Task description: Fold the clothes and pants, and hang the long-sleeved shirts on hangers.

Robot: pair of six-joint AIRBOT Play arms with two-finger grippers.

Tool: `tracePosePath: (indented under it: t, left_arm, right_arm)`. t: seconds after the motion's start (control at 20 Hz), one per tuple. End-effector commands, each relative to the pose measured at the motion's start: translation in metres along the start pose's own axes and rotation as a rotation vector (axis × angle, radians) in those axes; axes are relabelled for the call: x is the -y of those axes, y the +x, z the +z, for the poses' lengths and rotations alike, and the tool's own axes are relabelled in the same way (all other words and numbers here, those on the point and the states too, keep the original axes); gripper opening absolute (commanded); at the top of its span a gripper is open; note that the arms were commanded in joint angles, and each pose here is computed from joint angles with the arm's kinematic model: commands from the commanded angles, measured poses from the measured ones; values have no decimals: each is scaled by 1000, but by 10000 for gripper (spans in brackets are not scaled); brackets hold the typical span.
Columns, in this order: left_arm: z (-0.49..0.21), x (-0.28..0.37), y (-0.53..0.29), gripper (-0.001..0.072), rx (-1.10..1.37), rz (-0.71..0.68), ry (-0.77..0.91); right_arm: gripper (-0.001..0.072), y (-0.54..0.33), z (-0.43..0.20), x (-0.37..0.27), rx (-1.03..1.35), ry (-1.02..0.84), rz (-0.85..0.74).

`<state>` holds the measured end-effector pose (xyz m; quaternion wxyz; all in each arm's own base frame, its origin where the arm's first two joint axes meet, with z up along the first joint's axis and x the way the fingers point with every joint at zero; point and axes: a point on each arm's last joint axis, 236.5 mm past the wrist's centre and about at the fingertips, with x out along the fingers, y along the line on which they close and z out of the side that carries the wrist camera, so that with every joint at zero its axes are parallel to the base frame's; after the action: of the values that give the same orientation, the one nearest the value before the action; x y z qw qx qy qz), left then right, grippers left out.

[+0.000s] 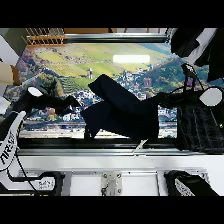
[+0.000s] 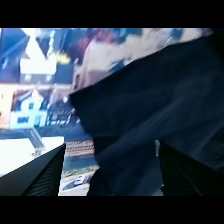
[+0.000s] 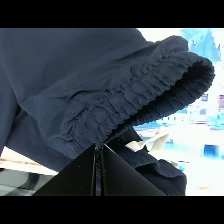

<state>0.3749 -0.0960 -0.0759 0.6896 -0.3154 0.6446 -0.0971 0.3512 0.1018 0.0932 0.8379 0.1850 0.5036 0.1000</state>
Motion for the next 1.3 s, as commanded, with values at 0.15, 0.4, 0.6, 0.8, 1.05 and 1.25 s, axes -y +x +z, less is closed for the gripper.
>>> tracePosePath:
  t: [0.15, 0.4, 0.6, 0.8, 1.05, 1.25]
  left_arm:
    - [-33, -2, 55, 607, -59, 14, -34]
    - [-10, 6, 53, 498, 29, 15, -30]
    - [45, 33, 4, 5, 142, -44, 32]
    - [109, 71, -70, 5, 354, -81, 190]
    - [161, 100, -120, 5, 597, -75, 311]
    - [165, 84, -93, 483, 572, -56, 279]
  right_arm:
    - [13, 0, 0, -4, -1, 8, 18]
    - [14, 0, 0, -4, -1, 8, 17]
    - [14, 0, 0, -4, -1, 8, 17]
    - [14, 0, 0, -4, -1, 8, 17]
    - [14, 1, 0, -3, -2, 7, 12]
    - [14, 11, 21, -1, 69, 17, 14]
